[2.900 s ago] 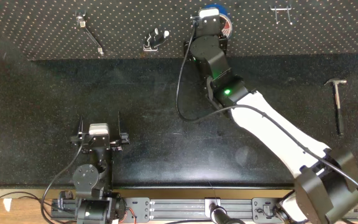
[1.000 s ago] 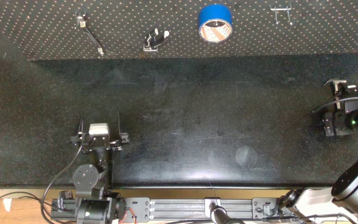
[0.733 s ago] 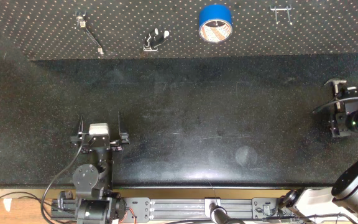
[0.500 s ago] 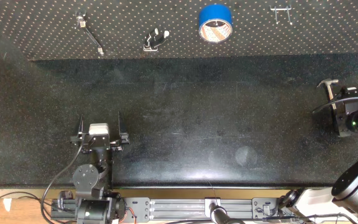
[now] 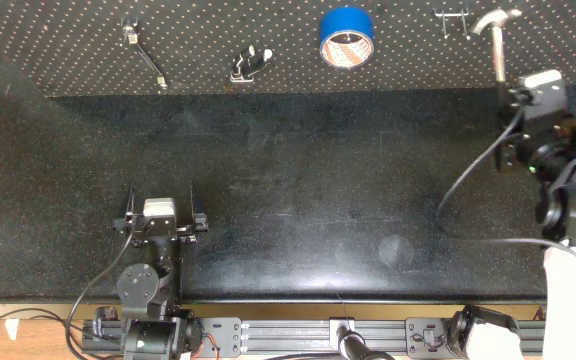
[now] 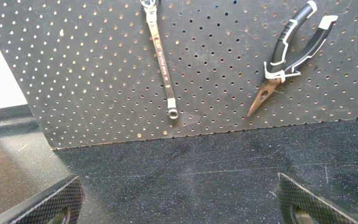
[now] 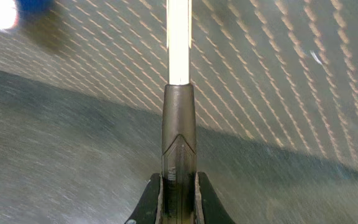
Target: Place Tools Onto Pegboard
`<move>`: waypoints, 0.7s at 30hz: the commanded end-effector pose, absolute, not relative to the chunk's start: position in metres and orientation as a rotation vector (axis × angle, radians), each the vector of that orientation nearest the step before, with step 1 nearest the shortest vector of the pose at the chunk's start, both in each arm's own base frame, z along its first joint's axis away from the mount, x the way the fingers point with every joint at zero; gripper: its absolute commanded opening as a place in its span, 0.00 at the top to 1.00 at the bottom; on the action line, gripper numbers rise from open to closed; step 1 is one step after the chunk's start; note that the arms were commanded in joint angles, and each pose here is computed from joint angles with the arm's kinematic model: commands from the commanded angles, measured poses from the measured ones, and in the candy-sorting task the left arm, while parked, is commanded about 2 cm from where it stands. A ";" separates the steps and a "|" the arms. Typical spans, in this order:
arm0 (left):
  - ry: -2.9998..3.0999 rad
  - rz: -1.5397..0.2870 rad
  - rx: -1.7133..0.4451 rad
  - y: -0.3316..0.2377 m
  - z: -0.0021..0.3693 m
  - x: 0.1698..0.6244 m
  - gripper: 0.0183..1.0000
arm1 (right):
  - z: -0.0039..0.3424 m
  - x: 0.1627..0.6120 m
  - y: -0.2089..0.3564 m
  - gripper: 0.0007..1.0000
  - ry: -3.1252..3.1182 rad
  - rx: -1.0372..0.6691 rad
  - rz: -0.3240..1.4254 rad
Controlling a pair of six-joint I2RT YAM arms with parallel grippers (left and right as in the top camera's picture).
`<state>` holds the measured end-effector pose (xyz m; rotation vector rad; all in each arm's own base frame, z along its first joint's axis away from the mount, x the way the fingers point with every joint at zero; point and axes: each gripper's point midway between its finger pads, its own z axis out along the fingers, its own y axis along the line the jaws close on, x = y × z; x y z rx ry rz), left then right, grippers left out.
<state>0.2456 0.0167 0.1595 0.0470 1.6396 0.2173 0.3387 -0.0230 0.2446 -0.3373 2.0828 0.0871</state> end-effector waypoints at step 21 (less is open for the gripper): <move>1.639 0.226 0.058 0.017 0.159 0.245 0.00 | 0.170 0.387 -0.004 0.39 2.257 -0.304 0.159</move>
